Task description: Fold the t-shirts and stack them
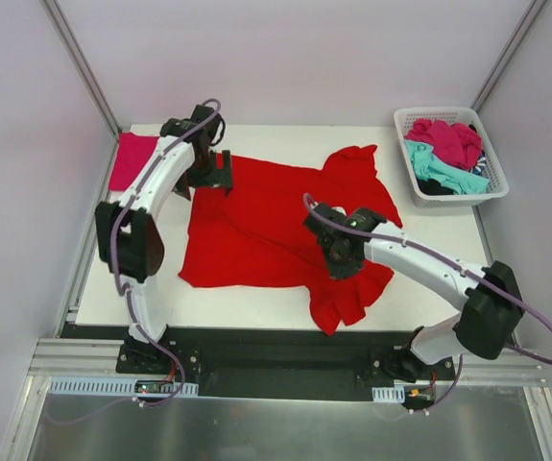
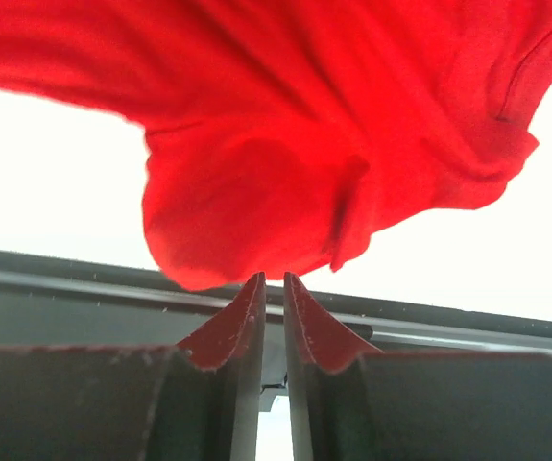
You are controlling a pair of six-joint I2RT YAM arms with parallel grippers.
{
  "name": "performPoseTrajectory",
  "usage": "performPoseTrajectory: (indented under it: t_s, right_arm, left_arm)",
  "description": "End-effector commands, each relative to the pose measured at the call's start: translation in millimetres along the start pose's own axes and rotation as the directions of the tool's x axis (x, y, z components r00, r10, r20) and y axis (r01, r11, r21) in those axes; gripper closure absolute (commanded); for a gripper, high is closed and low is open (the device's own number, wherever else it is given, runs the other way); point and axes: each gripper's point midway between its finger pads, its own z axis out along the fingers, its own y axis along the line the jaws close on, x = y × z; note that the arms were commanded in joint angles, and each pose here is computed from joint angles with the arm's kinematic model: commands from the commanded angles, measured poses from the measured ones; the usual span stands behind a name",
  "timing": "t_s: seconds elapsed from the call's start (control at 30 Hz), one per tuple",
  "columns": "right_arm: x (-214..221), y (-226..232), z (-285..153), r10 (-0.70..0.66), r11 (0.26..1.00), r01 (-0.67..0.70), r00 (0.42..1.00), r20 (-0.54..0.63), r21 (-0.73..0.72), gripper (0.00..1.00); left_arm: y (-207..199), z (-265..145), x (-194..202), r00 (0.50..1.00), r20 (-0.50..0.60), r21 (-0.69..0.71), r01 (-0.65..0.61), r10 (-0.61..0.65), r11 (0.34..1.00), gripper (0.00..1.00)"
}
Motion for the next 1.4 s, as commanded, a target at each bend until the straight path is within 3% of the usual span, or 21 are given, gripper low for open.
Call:
performPoseTrajectory:
  t_s: [0.0,0.13,0.2,0.3,0.33,0.57,0.93,1.37]
  right_arm:
    - [27.1,-0.1,-25.2,-0.034,0.998,0.034,0.999,0.000,0.059,0.83]
    - [59.0,-1.0,-11.5,-0.050,0.997,0.050,0.999,0.001,0.060,0.80]
    - [62.6,-0.3,-10.2,-0.040,0.998,0.038,0.998,0.046,0.041,0.58]
    - [72.4,-6.2,-10.1,-0.043,0.999,0.041,0.995,0.084,0.026,0.41]
    - [75.1,-6.5,-10.3,-0.056,0.998,0.054,0.994,0.094,0.024,0.40]
    - [102.0,-22.4,2.2,-0.145,0.985,0.136,0.986,0.084,0.110,0.39]
    - [129.2,-32.6,16.9,-0.190,0.970,0.169,0.975,0.113,0.177,0.52]
    - [106.9,25.9,27.2,-0.352,0.906,0.322,0.934,0.067,0.274,0.57]
  left_arm:
    - [-15.0,-72.3,22.4,0.990,0.142,0.056,-0.027,0.018,0.998,0.01]
    - [-15.8,-80.0,47.2,0.989,0.150,0.079,-0.028,0.016,0.996,0.01]
    - [-10.1,-90.1,47.5,0.979,0.203,0.084,-0.011,-0.006,0.996,0.01]
    - [3.4,-96.7,49.2,0.967,0.253,0.054,0.001,-0.014,0.999,0.01]
    - [7.0,-98.6,47.8,0.964,0.264,0.048,0.003,-0.016,0.999,0.01]
    - [13.6,-96.4,41.9,0.968,0.250,0.064,0.017,-0.032,0.998,0.01]
    - [14.8,-97.2,40.4,0.967,0.254,0.055,0.003,-0.017,0.998,0.01]
    - [13.7,-97.0,40.8,0.971,0.240,0.053,0.003,-0.016,0.999,0.01]
